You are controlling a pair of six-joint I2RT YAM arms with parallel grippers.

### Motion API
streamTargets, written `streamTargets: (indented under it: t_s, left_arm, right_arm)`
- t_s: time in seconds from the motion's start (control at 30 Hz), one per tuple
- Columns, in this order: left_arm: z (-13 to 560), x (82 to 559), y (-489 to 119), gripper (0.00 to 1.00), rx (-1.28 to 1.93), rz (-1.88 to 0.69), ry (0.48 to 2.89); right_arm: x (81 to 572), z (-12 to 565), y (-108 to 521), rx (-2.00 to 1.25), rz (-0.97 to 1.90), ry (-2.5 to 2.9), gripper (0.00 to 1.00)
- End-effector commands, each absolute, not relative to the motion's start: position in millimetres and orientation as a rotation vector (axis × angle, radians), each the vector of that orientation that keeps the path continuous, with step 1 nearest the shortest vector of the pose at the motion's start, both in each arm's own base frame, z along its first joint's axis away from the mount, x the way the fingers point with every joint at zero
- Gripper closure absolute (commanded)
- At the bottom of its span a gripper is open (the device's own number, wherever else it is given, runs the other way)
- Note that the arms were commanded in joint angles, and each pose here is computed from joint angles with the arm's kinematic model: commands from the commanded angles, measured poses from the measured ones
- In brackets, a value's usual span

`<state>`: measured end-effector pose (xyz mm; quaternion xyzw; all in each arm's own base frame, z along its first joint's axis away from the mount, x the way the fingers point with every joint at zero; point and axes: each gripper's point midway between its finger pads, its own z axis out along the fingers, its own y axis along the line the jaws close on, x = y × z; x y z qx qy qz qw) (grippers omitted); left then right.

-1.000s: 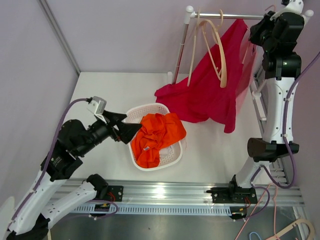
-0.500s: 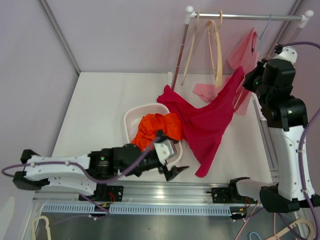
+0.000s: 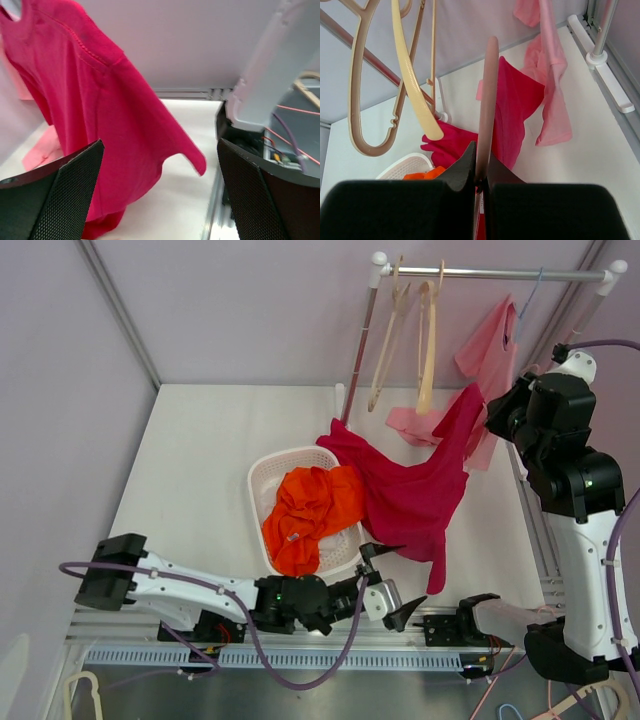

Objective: Remove the t-shirt from the hanger

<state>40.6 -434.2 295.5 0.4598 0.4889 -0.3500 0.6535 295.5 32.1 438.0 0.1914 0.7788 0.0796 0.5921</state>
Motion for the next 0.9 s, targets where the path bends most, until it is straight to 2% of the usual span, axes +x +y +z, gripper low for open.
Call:
streamTargets:
  t_s: [0.0, 0.1, 0.13, 0.3, 0.37, 0.4, 0.43, 0.6, 0.77, 0.87]
  left_arm:
    - [344.7, 56.3, -439.2, 0.0, 0.811, -0.8, 1.046]
    - [343.0, 69.7, -457.1, 0.01, 0.774, -0.725, 1.088]
    - [327.0, 79.7, -462.1, 0.0, 0.769, -0.654, 1.119]
    - [321.1, 106.6, -463.6, 0.01, 0.659, -0.611, 1.201]
    - [314.7, 113.9, -460.5, 0.48, 0.649, -0.631, 1.239]
    - [315.4, 114.6, -458.6, 0.81, 0.642, -0.64, 1.243]
    - [309.2, 114.2, -455.0, 0.99, 0.645, -0.644, 1.255]
    - [324.5, 84.7, -439.3, 1.0, 0.731, -0.766, 1.182]
    - [324.9, 24.0, -428.2, 0.99, 0.977, -0.933, 1.083]
    - [336.4, 0.0, -417.2, 1.0, 1.028, -0.946, 1.047]
  right_arm:
    - [289.4, 452.6, 38.5, 0.445, 0.249, 1.766, 1.0]
    - [286.0, 454.7, 40.4, 0.438, 0.263, 1.762, 1.0]
    - [284.7, 456.0, 41.1, 0.434, 0.269, 1.759, 1.0]
    - [283.6, 456.0, 43.7, 0.418, 0.277, 1.765, 1.0]
    - [283.8, 454.7, 45.1, 0.411, 0.282, 1.771, 1.0]
    - [283.9, 454.1, 45.0, 0.409, 0.279, 1.773, 1.0]
    - [285.3, 453.0, 44.1, 0.409, 0.269, 1.775, 1.0]
    - [302.1, 447.9, 43.3, 0.387, 0.212, 1.8, 1.0]
    - [320.7, 444.0, 47.0, 0.334, 0.171, 1.887, 1.0]
    - [338.7, 419.5, 57.8, 0.26, 0.153, 2.027, 1.0]
